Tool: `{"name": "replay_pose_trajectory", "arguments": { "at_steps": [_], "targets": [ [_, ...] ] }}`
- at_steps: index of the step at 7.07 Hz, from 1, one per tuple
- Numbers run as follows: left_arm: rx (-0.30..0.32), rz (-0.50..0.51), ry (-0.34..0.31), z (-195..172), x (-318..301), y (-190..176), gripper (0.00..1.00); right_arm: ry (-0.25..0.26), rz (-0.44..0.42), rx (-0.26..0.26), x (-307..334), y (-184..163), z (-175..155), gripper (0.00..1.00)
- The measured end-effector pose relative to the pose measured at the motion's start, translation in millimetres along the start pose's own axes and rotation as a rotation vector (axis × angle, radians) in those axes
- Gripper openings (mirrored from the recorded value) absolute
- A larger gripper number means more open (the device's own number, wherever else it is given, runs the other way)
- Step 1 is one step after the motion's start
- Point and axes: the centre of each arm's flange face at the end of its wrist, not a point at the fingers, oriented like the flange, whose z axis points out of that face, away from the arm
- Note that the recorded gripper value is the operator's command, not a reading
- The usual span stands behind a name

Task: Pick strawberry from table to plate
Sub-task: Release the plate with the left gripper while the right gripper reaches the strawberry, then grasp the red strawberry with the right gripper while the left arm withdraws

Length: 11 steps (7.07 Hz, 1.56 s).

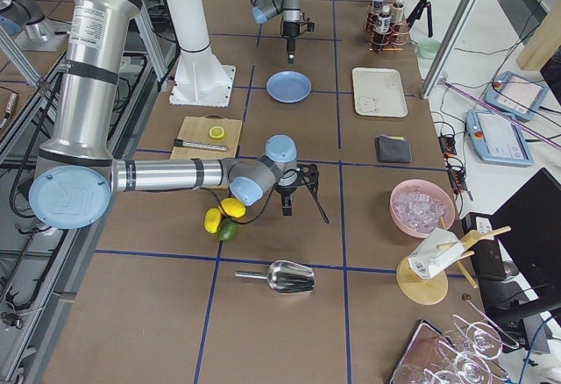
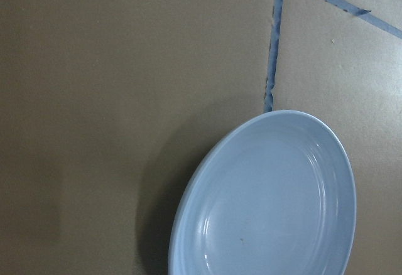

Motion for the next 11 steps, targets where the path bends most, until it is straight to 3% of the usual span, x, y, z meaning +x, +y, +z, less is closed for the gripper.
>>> {"name": "replay_pose_trajectory", "arguments": {
  "at_steps": [3, 6, 8, 10, 11],
  "targets": [
    [0.005, 0.001, 0.003, -2, 1, 0, 1.0, 0.029, -0.009, 0.002, 1, 3, 16, 0.95],
    [0.014, 0.001, 0.002, -2, 1, -1, 1.0, 0.037, -0.023, -0.002, -7, -1, 30, 0.84],
    [0.014, 0.001, 0.002, -2, 1, -1, 1.0, 0.039, -0.023, -0.006, -7, -2, 34, 0.39],
    [0.015, 0.001, 0.004, -3, 1, -1, 1.0, 0.037, -0.023, -0.006, -7, -3, 34, 0.02],
    [0.015, 0.002, 0.005, -4, 1, 0, 1.0, 0.037, -0.023, -0.007, -6, -2, 33, 0.0]
  ]
}}
